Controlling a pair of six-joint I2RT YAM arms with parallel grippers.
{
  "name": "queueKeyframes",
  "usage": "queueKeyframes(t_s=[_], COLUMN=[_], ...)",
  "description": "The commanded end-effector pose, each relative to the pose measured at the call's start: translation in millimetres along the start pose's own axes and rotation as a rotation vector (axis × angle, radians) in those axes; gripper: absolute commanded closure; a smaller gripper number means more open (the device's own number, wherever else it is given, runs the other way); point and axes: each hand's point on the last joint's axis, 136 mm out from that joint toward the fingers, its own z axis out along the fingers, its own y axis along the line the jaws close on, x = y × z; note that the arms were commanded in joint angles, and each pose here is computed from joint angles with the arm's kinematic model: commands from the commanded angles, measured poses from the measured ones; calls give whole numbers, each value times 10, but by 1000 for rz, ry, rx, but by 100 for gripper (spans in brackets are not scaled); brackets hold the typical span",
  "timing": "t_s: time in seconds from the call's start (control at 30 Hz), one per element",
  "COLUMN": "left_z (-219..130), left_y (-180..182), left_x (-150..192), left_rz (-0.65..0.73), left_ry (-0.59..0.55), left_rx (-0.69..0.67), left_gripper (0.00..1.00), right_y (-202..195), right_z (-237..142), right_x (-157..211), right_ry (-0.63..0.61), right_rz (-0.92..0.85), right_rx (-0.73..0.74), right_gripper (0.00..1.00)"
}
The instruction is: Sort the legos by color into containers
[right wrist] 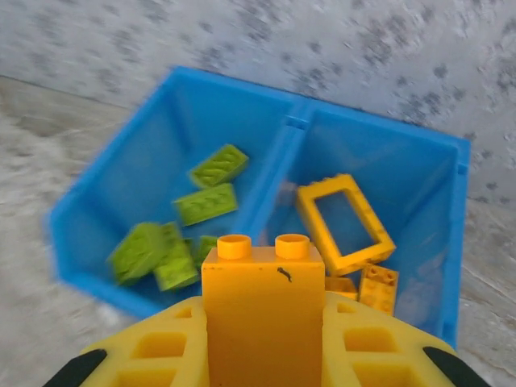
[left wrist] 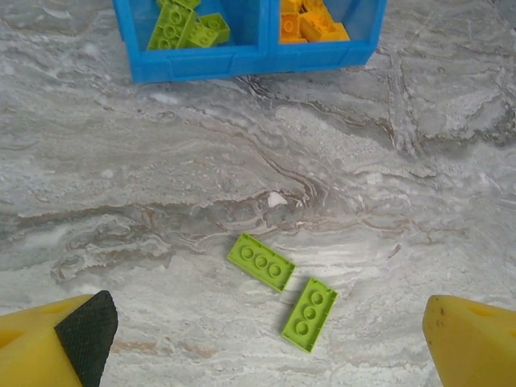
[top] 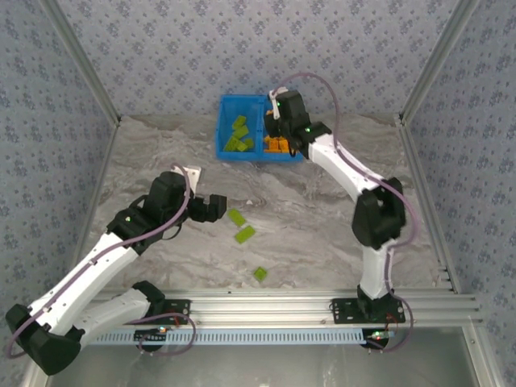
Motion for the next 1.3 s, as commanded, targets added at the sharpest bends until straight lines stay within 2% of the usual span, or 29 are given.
queueKeyframes(t_s=[0.0,0.13,0.33,0.5,0.7,0.8,0.87,0.93,1.1,1.27], left_z=[-9,-17,29,101,237,357,465,595,892,1249], left_y=[-41,-17,-23,-34,-65,-158,-246,-347,-607,-669], left_x=[76,140,135,161,236,311,388,502,901,1224], left_rz=[-28,-41,-55,-63,-83,-64,-34,21,193,274], left_ry=[18,26,32,56,84,125,165,220,396,524], left_rx=[28,23,21,18,31,57,74,84,116,85], left_gripper=[1,1,1,1,1,1,1,1,1,3], right_y=[-304,-493,-668,-573,-497,-372,-256,-136,55,191], right_z=[392,919,1387,1405,880,477,87,-280,-1097,-1618], right_x=[220,279,381,171,-316,-480,-668,-708,-520,-39], right_ry=[138,179,135,58,10,19,-19,-61,-144,-118], right_rz=[42,37,40,22,32,51,64,70,20,-7], right_rx=[89,124,158,109,64,-7,-71,-150,-257,-328], right_gripper=[72,71,65,43,41,40,38,34,24,15])
